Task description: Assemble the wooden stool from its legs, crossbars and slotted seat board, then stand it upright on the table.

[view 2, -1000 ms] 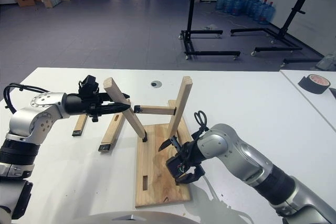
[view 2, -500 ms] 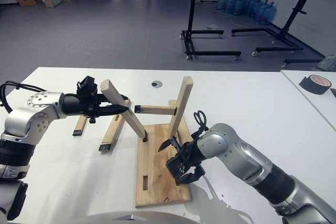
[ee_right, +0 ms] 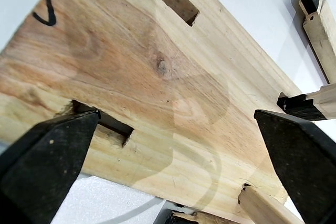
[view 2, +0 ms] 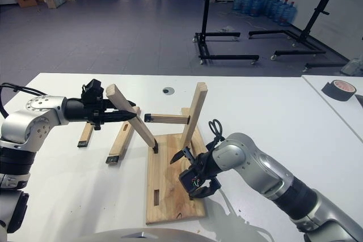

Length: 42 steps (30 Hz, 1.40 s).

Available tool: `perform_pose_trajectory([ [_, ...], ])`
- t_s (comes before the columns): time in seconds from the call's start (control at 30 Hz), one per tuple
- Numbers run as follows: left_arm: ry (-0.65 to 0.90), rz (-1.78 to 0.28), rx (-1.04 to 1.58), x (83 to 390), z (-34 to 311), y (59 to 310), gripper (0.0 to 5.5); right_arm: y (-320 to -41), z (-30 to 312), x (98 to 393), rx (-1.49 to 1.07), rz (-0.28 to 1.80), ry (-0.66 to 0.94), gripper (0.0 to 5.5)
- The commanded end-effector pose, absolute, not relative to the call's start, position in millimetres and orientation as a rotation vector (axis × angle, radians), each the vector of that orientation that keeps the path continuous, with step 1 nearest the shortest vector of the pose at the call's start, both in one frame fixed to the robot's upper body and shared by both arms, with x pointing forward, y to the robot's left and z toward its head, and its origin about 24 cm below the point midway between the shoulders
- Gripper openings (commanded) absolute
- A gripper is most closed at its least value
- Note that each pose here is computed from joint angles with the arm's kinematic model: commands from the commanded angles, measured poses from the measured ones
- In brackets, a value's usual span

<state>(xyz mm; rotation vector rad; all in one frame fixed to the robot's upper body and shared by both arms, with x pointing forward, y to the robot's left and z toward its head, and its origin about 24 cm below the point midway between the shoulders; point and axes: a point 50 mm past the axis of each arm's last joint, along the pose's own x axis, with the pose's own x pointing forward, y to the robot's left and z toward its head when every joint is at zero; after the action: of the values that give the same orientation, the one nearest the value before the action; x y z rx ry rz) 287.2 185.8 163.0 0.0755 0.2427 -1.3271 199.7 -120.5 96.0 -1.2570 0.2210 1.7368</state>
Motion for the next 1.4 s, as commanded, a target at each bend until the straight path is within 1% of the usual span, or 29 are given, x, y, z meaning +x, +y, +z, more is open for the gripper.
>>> perform_pose_trajectory([
  [0.03, 0.247, -1.358, 0.133, 286.8, 165.6, 182.9, 2.02, -130.1, 63.5, 192.3, -1.263, 1.753, 0.405, 5.40],
  [0.27, 0.284, -1.405, 0.178, 282.5, 152.2, 173.9, 2.02, -130.0, 64.5, 194.3, -1.271, 1.746, 0.400, 5.40],
  [0.4, 0.310, -1.419, 0.213, 280.5, 150.4, 175.0, 2.02, -129.4, 64.9, 194.9, -1.273, 1.743, 0.397, 5.40],
  [0.73, 0.335, -1.475, 0.162, 271.7, 149.1, 170.4, 2.02, -130.3, 64.1, 196.4, -1.270, 1.732, 0.402, 5.40],
  [0.83, 0.347, -1.449, 0.093, 276.1, 144.5, 172.5, 2.02, -129.6, 63.5, 196.4, -1.268, 1.731, 0.403, 5.40],
  [0.93, 0.374, -1.390, -0.003, 283.8, 134.2, 184.0, 2.02, -128.3, 62.4, 196.1, -1.263, 1.735, 0.403, 5.40],
  [1.03, 0.421, -1.344, -0.031, 286.6, 121.8, 189.5, 2.02, -128.3, 61.7, 195.8, -1.259, 1.737, 0.406, 5.40],
  [1.4, 0.516, -1.315, -0.060, 290.4, 91.3, 179.3, 2.02, -127.6, 61.4, 196.7, -1.259, 1.738, 0.406, 5.40],
])
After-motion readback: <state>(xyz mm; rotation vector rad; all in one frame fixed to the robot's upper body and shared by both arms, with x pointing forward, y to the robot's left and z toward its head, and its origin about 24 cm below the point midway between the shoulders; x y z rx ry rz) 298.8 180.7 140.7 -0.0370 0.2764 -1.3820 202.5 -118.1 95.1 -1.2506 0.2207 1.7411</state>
